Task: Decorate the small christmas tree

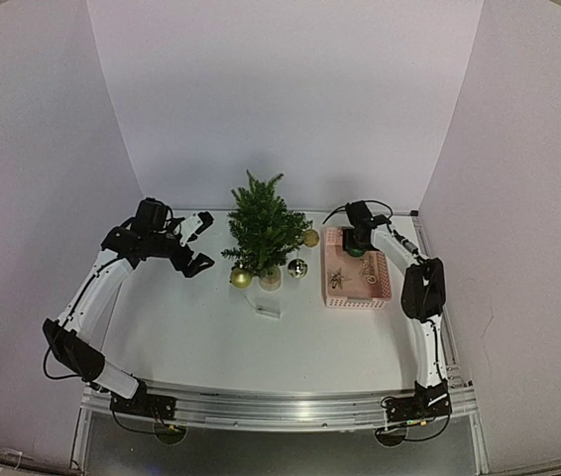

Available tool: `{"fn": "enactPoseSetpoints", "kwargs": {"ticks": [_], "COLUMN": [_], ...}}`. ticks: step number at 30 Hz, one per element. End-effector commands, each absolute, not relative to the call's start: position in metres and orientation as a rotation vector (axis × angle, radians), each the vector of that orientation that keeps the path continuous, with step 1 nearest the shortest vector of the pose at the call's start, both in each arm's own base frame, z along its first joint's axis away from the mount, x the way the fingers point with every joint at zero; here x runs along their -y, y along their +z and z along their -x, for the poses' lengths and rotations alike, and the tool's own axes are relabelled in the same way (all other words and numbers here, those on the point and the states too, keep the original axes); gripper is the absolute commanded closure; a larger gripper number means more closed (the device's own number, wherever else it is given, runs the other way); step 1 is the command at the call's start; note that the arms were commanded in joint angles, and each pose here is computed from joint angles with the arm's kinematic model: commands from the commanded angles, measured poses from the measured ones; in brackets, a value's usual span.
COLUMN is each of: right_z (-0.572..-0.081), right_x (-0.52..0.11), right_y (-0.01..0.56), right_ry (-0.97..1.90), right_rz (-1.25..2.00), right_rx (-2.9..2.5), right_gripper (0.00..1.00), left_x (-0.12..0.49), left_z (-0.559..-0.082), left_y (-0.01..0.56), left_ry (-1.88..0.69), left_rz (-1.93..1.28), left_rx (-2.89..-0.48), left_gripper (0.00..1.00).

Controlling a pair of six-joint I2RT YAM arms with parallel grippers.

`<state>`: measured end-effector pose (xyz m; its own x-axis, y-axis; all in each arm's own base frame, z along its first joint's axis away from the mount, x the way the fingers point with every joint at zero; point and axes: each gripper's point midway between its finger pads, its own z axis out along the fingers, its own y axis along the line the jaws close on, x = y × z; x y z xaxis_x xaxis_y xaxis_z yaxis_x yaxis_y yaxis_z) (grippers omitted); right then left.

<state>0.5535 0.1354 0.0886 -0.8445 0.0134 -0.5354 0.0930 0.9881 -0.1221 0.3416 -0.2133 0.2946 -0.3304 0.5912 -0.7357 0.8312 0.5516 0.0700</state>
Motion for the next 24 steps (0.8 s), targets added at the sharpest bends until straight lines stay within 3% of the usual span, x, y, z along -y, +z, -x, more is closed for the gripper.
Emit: {"fn": "enactPoseSetpoints", "kwargs": {"ticks": [1,16,24], "right_z": [-0.569,-0.584,-0.577], "right_x": [-0.137,-0.134,-0.135], "right_y": [0.075,0.056,0.081], "right_ry": [-0.166,-0.083,-0.038], "right_rz": [-0.054,-0.085,-0.104], "right_rx": [-2.583,-2.606,-2.587], "right_gripper": [0.2,0.24,0.49], "left_x": [0.214,0.21,0.211], "left_z": [-0.349,-0.357,-0.358], "left_y": [0.293,0.288,0.29], "left_ry": [-0.446,-0.441,-0.445], "left_rz": [-1.116,-1.107,-1.107], "left_rx": [-2.049,-2.057,-2.047], "left_gripper": [0.01,0.02,0.02]}}
